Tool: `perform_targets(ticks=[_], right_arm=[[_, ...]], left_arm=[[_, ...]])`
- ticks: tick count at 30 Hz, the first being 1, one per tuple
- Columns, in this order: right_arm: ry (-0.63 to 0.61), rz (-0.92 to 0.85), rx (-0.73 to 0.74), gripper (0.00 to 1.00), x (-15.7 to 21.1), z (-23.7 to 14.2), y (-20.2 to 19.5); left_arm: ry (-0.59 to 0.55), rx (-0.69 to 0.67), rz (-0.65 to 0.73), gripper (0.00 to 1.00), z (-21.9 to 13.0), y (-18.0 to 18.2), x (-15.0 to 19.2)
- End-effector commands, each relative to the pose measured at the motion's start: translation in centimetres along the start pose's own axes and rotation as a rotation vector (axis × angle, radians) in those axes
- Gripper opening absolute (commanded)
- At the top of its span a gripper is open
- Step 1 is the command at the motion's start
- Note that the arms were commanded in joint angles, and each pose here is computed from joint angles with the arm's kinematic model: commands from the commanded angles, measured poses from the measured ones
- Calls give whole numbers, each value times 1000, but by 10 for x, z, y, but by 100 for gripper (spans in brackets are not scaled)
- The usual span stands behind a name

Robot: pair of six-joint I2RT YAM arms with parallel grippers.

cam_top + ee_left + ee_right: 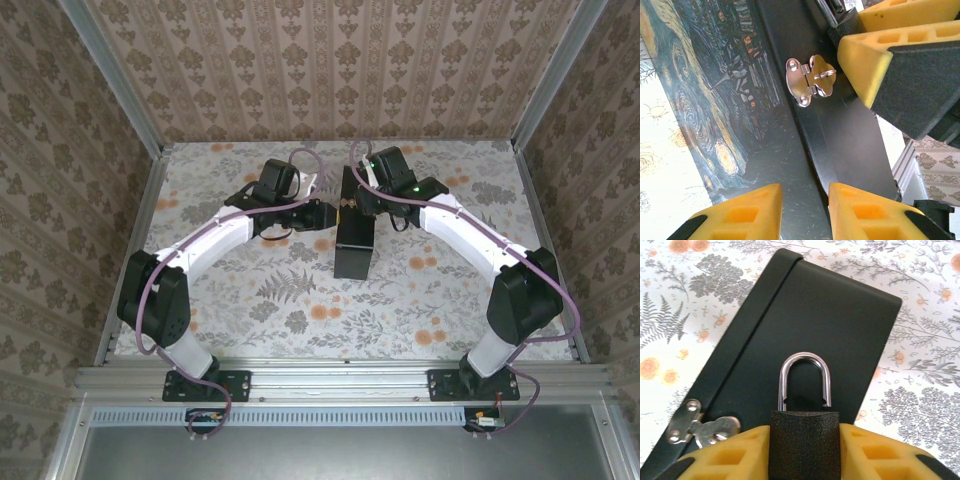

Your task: Unlock the padlock with the key

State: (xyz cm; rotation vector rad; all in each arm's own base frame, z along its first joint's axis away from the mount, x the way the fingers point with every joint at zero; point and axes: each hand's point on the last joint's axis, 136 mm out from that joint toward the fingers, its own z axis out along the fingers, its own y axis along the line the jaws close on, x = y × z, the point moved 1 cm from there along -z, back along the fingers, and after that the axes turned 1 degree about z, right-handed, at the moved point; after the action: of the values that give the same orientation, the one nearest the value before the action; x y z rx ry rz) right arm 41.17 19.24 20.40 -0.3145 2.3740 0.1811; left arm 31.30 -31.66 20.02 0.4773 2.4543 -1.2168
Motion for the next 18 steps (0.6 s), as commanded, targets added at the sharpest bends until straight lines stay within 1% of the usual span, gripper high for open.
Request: perform_targets(ticks=[1,4,5,6,9,12,14,18], right_arm=[[63,-16,88,41,21,4,-20],[70,-18,91,45,21,7,-21],[76,-15,80,45,23,9,-20],[50,-5,64,43,18,11,-18],[43,29,27,31,16,14,-16],[36,65,23,18,16,15,-20],[23,86,41,15,15,13,-27],[-21,155,85,15,17,3,-53]], left_arm=[[2,-13,7,32,1,2,-4],[2,-13,7,31,1,2,-4],[2,-13,6,32,1,2,-4],[3,-14,6,32,1,2,-4],[2,-18,5,31,1,3,-4],[1,-21,5,32,0,3,-4],[0,-23,6,32,0,3,-4],[-3,-26,2,32,0,4,-5]])
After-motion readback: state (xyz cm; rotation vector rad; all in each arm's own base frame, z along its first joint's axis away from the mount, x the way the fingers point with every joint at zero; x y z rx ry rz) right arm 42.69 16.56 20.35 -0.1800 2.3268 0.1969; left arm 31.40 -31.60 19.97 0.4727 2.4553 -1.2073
